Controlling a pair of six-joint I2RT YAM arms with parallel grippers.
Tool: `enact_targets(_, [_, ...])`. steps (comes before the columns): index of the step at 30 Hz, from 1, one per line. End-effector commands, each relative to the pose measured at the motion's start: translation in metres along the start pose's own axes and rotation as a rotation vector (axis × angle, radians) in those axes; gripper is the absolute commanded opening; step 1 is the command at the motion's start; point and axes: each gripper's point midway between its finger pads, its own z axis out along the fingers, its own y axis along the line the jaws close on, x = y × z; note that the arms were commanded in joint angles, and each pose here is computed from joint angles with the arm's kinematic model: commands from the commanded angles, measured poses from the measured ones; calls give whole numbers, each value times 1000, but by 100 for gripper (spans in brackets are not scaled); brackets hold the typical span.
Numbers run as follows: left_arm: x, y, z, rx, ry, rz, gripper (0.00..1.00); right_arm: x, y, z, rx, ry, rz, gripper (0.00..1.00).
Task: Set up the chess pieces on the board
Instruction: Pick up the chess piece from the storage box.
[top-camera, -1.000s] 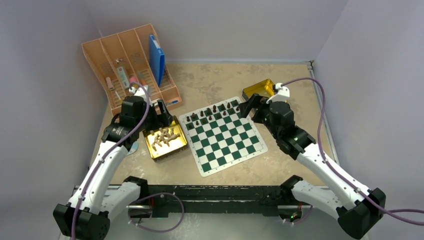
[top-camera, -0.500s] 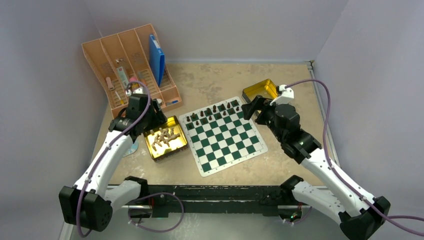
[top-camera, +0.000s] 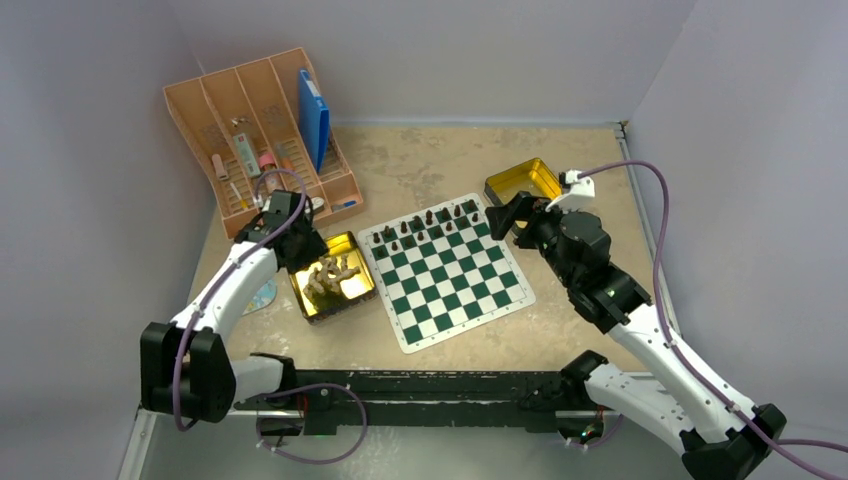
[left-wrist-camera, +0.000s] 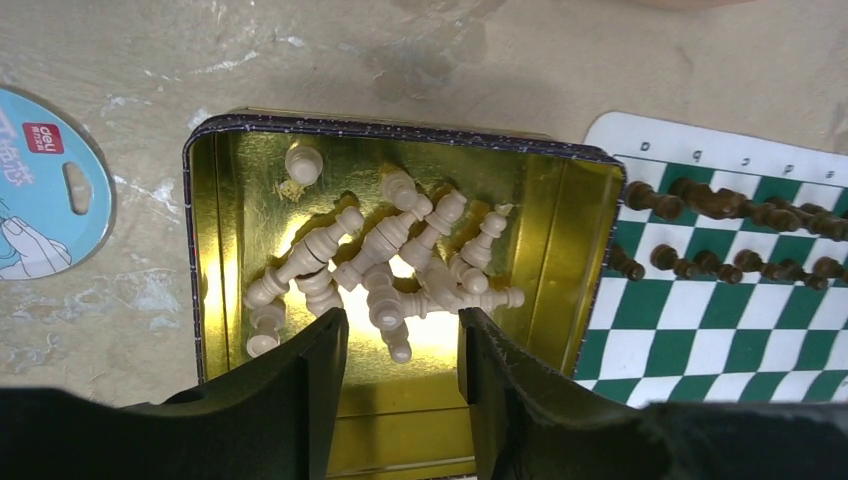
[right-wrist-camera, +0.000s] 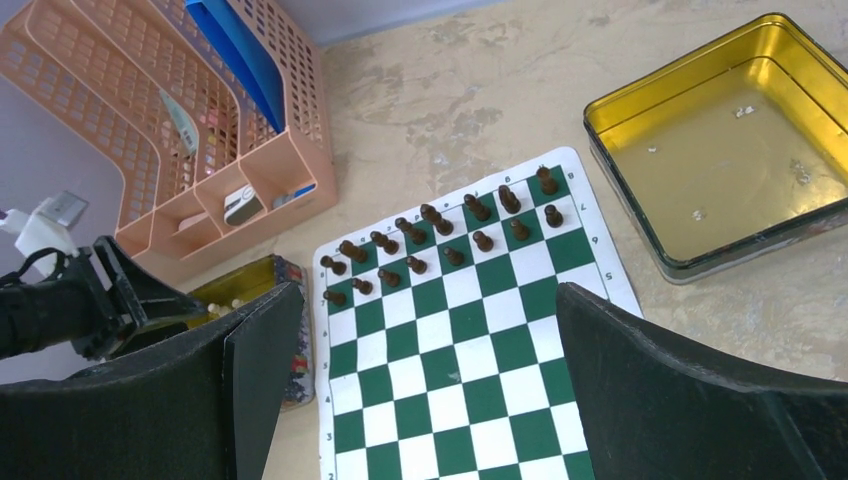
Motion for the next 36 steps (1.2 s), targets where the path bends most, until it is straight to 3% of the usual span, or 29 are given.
enact_targets(1, [-2, -5, 11, 7, -2, -39, 42, -17, 12, -2, -57, -59, 1, 98])
enact_targets(22, [17, 11, 30, -106, 90, -47, 37, 0, 12, 1, -90, -20, -13, 98])
enact_targets(36, [29, 7, 33, -102, 152, -7, 28, 7, 3, 6, -41, -13, 20, 98])
